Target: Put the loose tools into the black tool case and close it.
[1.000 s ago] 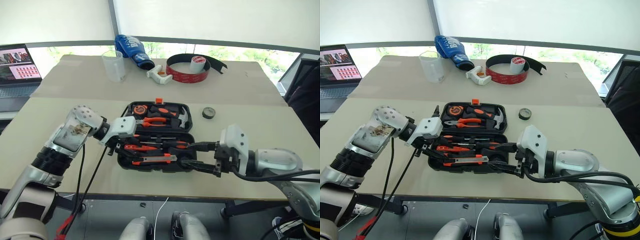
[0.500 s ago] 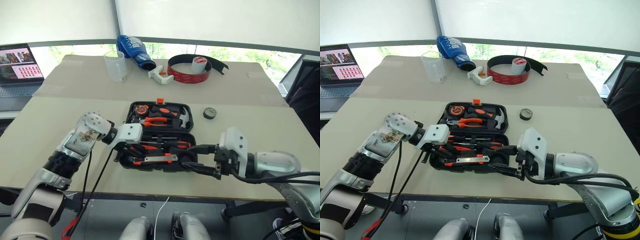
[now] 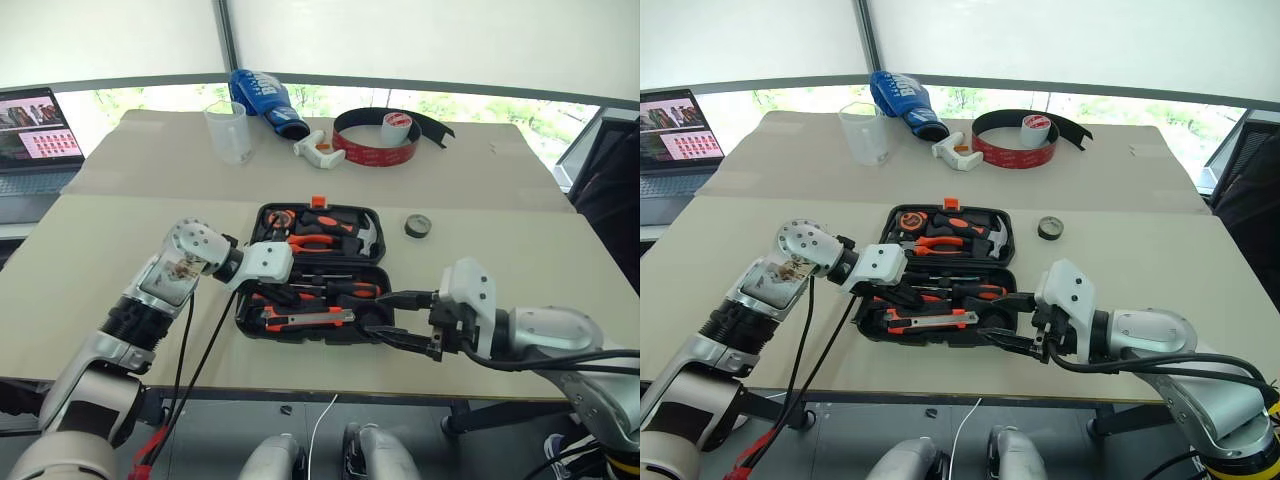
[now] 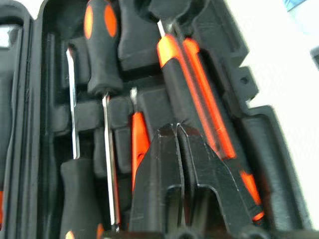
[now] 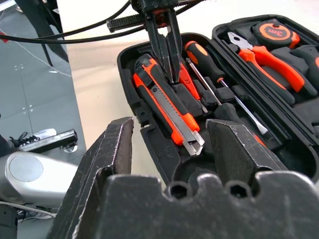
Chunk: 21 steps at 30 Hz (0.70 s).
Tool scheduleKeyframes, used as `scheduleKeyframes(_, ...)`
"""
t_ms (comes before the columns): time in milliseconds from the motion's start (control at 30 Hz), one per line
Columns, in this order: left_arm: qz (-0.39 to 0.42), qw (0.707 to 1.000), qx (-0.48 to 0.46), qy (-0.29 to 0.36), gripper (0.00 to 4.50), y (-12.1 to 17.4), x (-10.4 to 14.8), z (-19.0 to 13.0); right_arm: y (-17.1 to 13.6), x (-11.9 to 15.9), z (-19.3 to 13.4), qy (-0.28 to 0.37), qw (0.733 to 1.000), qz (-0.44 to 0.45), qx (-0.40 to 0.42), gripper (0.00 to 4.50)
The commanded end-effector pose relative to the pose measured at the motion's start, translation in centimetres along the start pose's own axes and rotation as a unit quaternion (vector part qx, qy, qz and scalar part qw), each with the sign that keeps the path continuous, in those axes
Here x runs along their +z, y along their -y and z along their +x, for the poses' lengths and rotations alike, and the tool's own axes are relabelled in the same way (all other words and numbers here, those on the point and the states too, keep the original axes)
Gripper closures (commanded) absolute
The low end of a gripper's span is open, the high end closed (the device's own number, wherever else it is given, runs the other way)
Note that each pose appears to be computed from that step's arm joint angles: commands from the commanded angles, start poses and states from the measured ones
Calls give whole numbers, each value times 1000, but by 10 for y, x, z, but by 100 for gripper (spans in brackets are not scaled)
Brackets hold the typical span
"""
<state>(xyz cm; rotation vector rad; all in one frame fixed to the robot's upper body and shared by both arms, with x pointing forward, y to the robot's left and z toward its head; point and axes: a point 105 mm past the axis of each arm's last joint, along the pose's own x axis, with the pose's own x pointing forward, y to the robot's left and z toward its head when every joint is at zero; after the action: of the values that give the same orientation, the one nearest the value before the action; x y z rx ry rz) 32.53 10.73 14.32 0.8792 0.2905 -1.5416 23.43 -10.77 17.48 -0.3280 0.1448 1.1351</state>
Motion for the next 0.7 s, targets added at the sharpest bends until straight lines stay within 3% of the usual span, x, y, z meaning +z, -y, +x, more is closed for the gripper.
scheduleKeyframes(33, 4, 999, -9, 33, 439, 2, 18, -11, 0, 11, -5, 12, 999, -29, -10, 120)
scheduleKeyframes(367, 21, 999, -34, 31, 439, 15, 24, -5, -2, 12, -6, 9, 999, -29, -11, 120)
scheduleKeyframes(533, 43, 998, -34, -38, 439, 17, 0, 1, -1, 12, -7, 9, 999, -28, -15, 120)
scheduleKeyframes(700, 45, 996, -50, -57, 439, 23, -12, 5, -2, 13, -6, 10, 999, -26, -18, 120)
